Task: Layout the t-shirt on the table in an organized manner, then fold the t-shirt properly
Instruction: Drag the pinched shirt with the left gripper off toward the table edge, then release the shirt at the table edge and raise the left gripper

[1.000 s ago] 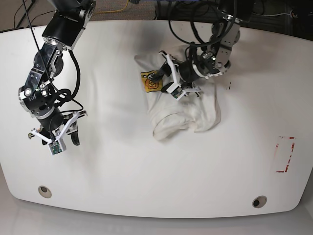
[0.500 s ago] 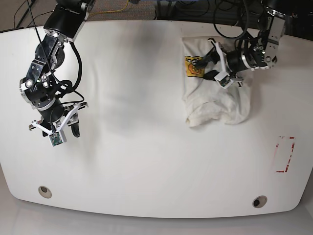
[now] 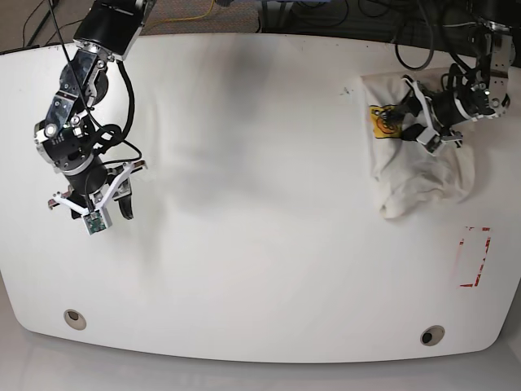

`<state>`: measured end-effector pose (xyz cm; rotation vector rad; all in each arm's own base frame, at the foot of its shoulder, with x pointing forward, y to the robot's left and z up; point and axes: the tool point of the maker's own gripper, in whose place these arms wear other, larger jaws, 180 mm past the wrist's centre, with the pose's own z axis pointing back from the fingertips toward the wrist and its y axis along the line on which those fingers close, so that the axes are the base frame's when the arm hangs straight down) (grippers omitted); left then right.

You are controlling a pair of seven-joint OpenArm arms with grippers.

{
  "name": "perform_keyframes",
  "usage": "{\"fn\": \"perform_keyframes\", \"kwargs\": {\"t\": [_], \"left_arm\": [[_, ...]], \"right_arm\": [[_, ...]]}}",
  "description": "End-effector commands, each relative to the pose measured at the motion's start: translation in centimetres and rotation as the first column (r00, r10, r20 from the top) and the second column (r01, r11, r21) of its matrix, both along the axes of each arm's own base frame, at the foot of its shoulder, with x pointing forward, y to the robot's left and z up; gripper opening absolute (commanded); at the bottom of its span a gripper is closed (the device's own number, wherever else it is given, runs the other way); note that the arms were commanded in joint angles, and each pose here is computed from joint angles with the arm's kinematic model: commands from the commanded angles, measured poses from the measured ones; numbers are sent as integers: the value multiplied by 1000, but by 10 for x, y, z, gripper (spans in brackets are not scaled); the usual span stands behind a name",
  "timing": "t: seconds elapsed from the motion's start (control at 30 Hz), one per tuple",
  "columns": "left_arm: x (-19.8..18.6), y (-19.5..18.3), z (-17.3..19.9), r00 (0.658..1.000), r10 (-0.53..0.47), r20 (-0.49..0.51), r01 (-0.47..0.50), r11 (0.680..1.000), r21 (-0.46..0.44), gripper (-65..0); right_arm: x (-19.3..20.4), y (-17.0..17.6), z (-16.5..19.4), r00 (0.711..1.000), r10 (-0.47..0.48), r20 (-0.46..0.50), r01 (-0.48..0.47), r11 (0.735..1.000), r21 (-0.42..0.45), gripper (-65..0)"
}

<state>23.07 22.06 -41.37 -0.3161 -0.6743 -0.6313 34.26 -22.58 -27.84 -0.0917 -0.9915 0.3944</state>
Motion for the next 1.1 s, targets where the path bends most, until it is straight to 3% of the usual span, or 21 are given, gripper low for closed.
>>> {"fn": "perform_keyframes", "kwargs": {"t": [0.0, 0.67, 1.07], "left_arm": [[-18, 50, -21, 993, 21, -113, 3, 979, 201, -393], [-2, 165, 1, 978, 159, -135, -93, 912, 400, -393], [14, 184, 27, 982, 176, -72, -129, 894, 429, -393]], "right_arm": [[4, 0, 18, 998, 8, 60, -8, 1000, -4, -403], [-3, 1, 14, 999, 12, 49, -11, 1000, -11, -403], [-7, 1, 8, 999, 12, 32, -11, 1000, -11, -403]]}}
